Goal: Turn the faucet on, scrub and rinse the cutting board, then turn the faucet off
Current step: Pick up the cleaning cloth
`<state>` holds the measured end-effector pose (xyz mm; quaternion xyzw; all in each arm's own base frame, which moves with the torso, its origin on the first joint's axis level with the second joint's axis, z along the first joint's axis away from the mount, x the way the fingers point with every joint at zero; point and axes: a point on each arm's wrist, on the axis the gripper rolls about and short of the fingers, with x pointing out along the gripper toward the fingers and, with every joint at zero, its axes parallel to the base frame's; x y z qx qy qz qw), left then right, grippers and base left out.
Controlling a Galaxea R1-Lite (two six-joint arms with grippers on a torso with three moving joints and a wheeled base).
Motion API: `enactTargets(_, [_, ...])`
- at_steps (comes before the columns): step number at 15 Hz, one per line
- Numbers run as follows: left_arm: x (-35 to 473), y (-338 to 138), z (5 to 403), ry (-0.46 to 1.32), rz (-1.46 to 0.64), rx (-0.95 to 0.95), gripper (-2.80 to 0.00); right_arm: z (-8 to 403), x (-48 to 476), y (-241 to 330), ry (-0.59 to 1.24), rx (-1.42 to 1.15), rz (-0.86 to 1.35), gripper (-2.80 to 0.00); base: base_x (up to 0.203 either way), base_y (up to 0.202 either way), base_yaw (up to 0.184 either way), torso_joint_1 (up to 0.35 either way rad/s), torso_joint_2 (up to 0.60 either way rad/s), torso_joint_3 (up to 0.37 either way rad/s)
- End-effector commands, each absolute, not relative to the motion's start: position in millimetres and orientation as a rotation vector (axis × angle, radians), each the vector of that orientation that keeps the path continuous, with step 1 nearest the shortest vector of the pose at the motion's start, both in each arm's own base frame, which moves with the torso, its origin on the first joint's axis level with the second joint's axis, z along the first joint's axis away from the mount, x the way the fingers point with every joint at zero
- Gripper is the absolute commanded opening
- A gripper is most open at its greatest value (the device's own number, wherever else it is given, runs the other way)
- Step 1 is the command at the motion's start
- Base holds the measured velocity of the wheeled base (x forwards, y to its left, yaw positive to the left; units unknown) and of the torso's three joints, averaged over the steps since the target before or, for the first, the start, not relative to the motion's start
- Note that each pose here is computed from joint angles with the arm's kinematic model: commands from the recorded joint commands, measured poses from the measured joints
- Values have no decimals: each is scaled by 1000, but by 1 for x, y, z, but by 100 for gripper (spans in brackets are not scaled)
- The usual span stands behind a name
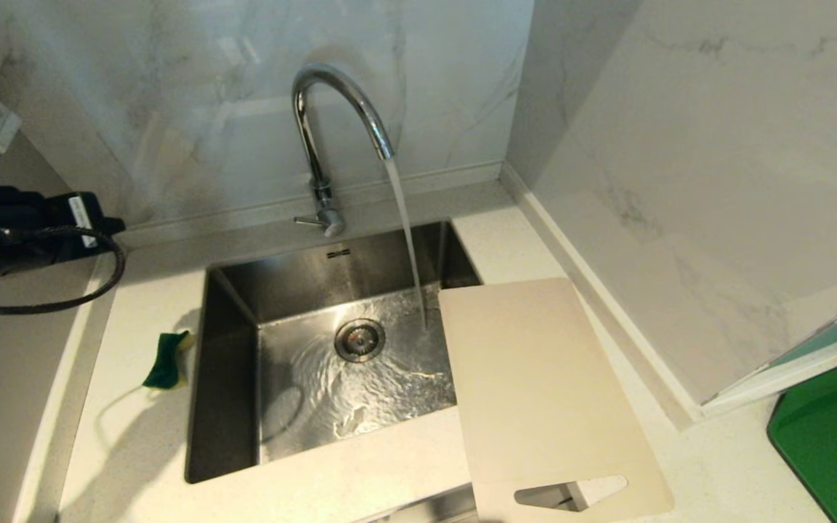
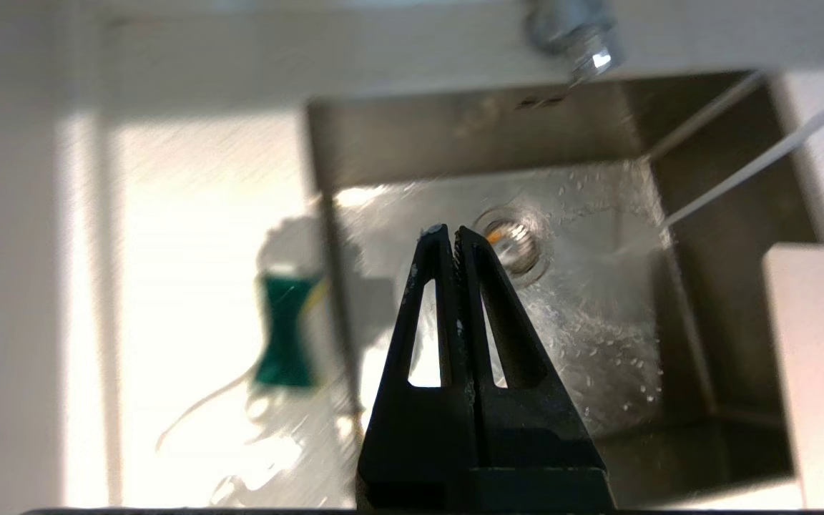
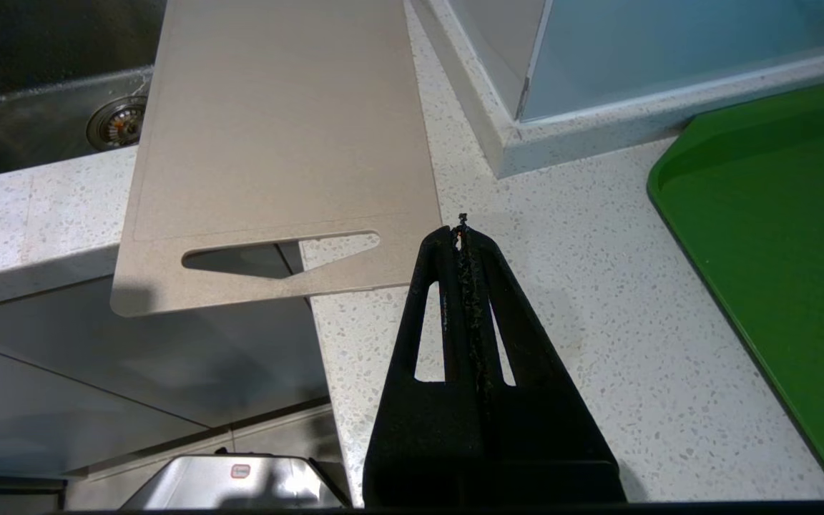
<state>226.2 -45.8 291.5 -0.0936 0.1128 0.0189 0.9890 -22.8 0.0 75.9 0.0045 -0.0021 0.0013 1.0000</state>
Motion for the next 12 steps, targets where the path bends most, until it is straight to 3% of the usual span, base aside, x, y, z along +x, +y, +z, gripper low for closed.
enactTargets(1, [174,-18,287,175,80,-209,-280,76,-23,0,-3,9,3,-280,0,0,0,0,0,0])
enactTargets(12, [39,1,231,5,77,-204,-280,76,-23,0,-3,9,3,-280,0,0,0,0,0,0])
